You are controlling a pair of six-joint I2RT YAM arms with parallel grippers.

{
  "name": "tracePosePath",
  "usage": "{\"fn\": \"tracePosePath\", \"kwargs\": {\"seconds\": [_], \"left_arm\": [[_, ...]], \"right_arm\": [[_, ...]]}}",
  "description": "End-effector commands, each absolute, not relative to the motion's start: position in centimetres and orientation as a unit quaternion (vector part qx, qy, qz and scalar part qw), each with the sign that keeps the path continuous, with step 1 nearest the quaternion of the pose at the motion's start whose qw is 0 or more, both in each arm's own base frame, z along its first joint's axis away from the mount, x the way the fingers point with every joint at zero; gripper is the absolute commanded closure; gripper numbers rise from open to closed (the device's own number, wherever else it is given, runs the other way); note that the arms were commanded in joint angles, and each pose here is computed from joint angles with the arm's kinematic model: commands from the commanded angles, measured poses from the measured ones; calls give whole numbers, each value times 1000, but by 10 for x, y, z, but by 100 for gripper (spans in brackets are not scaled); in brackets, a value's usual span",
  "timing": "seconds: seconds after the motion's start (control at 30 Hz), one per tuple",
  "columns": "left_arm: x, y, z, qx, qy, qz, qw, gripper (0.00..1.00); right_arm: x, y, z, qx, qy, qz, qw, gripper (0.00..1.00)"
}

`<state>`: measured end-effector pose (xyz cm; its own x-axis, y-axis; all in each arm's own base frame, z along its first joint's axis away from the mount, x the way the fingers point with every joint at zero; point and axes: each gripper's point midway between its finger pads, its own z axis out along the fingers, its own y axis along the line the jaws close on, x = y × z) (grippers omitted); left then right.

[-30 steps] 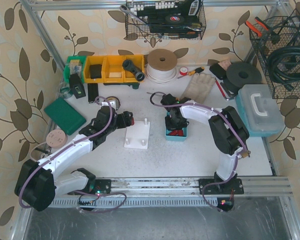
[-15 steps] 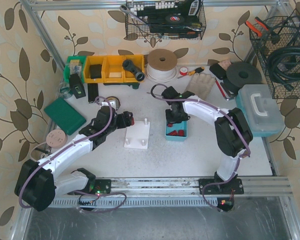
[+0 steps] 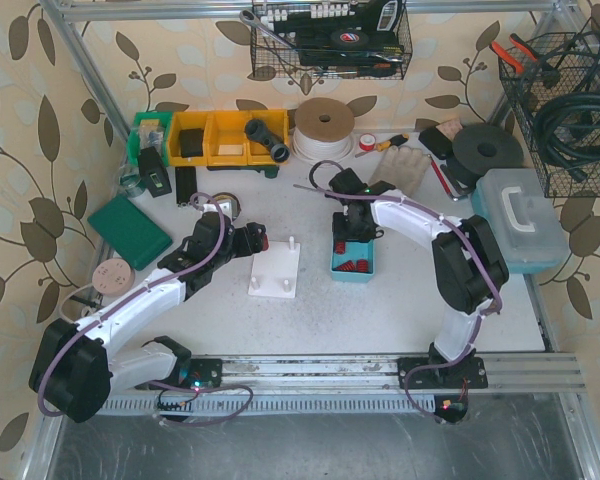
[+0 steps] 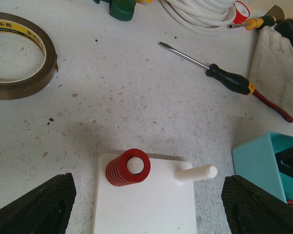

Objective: Install the large spring

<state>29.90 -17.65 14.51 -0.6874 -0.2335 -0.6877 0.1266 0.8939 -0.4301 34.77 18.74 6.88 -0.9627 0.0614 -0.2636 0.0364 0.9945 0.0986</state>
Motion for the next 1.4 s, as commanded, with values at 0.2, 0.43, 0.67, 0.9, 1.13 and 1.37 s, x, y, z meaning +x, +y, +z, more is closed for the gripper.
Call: {"fn": "tracePosePath", "kwargs": {"seconds": [0.2,0.43,0.67,0.9,1.13,1.37], "left_arm": [[308,-178,164,-25,878,-237,415,15],[308,-178,164,-25,878,-238,416,16],[308,-178,163,-25,878,-238,415,15],[308,-177,163,-25,878,-239,414,15],[306,-180,165,-19,879,-250,405,16],[301,-216,202,36,861,-350,368,19]], "right_arm": [[355,198,33,70,989,70,107,56],[349,185,14,85,991,42,90,56],[348,180,11,84,992,27,89,62],[352,175,8,85,992,22,88,76],[350,180,45,79,989,55,113,100],[349,215,125,45,960,203,187,100]]}}
